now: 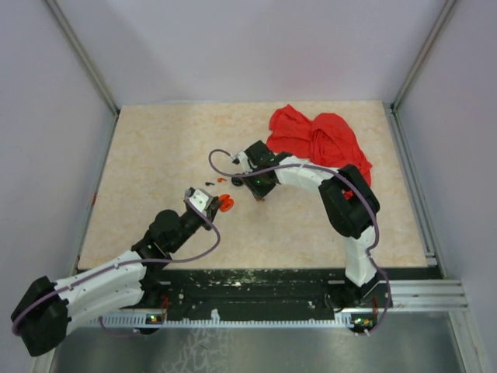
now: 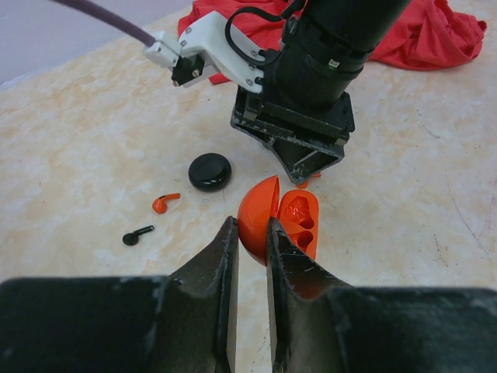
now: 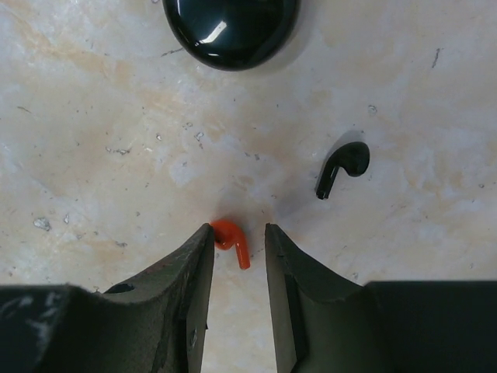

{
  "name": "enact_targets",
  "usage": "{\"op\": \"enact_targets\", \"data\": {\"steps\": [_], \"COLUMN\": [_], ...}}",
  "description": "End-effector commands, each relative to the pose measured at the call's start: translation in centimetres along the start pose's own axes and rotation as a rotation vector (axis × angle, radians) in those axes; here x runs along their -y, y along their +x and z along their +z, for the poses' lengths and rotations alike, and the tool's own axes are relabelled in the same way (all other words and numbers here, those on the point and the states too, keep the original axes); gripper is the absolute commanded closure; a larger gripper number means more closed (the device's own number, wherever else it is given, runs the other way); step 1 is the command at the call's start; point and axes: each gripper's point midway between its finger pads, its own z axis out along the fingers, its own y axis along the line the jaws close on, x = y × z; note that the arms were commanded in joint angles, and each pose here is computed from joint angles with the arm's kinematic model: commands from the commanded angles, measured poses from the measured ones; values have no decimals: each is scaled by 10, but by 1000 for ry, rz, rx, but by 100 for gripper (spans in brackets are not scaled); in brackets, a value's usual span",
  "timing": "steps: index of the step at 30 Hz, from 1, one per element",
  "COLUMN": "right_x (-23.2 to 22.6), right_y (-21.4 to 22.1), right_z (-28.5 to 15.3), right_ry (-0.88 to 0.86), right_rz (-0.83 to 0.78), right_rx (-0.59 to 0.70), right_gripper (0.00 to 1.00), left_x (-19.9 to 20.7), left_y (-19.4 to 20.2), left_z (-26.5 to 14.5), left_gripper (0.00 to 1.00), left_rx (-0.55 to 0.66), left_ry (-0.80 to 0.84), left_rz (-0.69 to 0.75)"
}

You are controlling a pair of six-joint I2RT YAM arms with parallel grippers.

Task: Insert the wireless bluetooth earbuds into the charging case
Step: Pick up the earbud from the center of the board.

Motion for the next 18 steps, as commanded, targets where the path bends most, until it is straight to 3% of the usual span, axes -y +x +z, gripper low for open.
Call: {"op": "enact_targets", "data": {"steps": [1, 18], "right_x": [1, -16], "right_y": [-14, -5], "right_z": [-3, 8], "right_ry": [48, 47], "right_rz": [-72, -130], "right_rx": [-5, -84], "right_gripper": [67, 68], "left_x": [0, 2], "left_y": [-6, -6], "left_z": [-1, 0], "left_gripper": [100, 100], "left_rx": [35, 34], "left_ry": [-7, 1], "left_rz": [-14, -19]}}
